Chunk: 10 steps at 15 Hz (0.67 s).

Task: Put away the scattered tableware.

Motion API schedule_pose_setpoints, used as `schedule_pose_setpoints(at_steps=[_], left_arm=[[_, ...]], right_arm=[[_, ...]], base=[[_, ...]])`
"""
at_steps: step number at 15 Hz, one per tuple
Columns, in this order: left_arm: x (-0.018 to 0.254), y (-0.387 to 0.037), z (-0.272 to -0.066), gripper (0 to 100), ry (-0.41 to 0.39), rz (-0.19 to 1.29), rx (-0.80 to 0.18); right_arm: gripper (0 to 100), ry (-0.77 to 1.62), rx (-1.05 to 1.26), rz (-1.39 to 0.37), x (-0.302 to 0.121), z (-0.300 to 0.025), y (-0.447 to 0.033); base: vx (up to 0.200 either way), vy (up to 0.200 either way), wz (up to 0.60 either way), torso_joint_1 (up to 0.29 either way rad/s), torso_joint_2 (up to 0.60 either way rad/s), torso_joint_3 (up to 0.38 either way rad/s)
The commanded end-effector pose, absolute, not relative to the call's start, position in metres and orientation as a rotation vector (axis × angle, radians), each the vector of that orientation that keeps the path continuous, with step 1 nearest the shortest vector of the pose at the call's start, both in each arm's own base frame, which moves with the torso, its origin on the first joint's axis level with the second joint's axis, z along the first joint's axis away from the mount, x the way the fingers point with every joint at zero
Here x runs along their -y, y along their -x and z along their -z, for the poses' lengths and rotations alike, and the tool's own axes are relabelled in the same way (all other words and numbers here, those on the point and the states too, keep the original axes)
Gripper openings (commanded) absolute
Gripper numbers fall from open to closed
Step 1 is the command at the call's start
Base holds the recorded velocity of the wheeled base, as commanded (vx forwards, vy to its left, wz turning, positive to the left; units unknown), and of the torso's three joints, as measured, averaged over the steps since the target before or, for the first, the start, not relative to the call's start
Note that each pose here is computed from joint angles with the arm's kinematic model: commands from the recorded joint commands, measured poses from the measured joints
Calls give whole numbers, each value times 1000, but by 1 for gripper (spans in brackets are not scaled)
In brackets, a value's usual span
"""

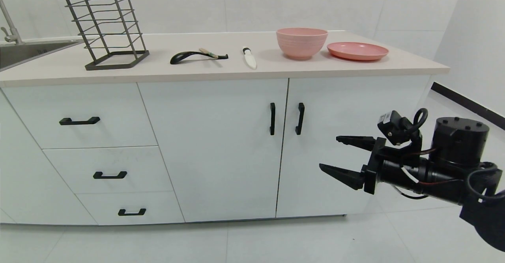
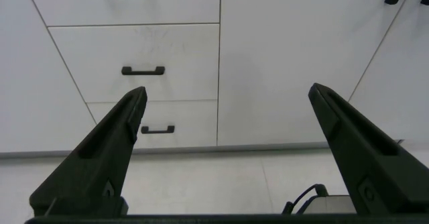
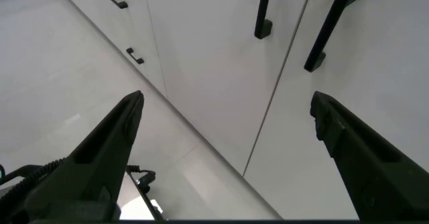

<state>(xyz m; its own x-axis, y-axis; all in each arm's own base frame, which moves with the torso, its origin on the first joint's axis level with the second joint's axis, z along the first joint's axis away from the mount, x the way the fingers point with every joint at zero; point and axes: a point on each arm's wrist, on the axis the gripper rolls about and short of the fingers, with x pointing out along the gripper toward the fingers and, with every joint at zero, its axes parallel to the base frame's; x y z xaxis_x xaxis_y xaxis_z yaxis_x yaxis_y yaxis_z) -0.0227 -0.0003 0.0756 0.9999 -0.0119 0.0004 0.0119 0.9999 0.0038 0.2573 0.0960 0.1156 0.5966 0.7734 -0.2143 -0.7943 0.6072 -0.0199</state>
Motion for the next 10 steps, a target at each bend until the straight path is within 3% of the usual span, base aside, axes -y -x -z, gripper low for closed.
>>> schedule_pose_setpoints(at_steps=[1,4,5,6,7,10], left_arm=[[0,23,-76,100,-6,9,2],[0,23,-77,100,-11,8,14],[0,26,-91,100,1,9,95],[1,41,-140,100,11,12,301],[2,37,-156,100,6,31,268],[2,23,-156,100,3,110,167]], right_arm=[[100,116,-202,-904,-95,-112,-257],[100,114,-208,-896,-90,-112,-250],[100,116,-210,-896,-89,-112,-243],[100,115,-212,-899,-87,-112,-237],[100,116,-210,-903,-88,-113,-235],[100,118,-186,-910,-88,-113,-232]], base=[[0,0,0,0,0,0],[0,0,0,0,0,0],[0,0,0,0,0,0],[0,0,0,0,0,0],[0,0,0,0,0,0],[0,0,0,0,0,0]])
